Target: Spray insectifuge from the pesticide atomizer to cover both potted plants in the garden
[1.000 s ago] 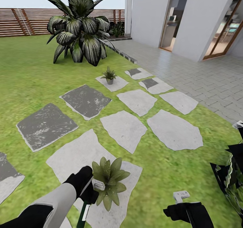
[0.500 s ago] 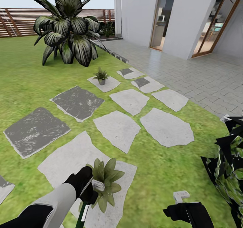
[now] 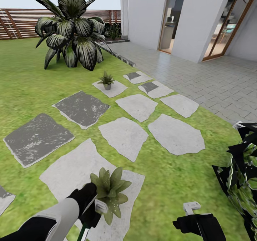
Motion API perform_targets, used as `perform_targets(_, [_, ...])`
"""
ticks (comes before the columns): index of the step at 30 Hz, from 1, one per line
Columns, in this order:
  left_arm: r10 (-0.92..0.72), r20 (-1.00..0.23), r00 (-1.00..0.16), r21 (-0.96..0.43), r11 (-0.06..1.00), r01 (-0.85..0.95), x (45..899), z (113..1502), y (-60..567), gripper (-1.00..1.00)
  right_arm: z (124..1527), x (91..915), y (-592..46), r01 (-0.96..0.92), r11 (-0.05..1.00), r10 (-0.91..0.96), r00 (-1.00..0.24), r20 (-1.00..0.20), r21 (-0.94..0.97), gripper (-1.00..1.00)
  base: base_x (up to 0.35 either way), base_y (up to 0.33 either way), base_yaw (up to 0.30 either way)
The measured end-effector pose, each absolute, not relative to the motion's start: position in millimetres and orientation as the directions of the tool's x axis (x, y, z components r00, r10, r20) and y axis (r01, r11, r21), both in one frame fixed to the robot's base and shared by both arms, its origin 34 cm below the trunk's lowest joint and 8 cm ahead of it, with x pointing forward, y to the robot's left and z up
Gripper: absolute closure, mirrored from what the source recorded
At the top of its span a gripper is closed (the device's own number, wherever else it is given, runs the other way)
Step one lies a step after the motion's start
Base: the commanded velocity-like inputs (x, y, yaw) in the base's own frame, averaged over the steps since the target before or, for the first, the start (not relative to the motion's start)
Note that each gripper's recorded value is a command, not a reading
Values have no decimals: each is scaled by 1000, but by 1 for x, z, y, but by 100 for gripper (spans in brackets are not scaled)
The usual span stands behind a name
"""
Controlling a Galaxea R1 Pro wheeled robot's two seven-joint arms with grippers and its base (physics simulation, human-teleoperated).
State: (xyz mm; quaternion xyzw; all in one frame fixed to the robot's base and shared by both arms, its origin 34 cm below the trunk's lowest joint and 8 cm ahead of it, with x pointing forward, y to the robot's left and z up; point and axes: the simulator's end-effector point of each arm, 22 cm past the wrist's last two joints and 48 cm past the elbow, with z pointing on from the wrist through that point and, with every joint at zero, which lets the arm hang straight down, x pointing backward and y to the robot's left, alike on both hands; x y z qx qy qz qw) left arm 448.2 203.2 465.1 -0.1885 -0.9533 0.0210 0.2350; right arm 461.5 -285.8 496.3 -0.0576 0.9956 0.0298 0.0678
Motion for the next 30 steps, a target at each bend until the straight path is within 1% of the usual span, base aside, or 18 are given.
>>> perform_targets(12, [369,460,-808,-133,928,348,431,461,205,100,496,461,-286,-119,992,-111,-984,-138,52,-100,0,0,0])
perform_targets(22, [372,513,-773,-169,927,335,381,453,198,100,496,461,-286,-119,992,-111,-984,-138,52,-100,0,0,0])
perform_targets(30, [373,517,-770,-169,927,335,378,453,199,100,496,462,-286,-119,992,-111,-984,-139,52,-100,0,0,0])
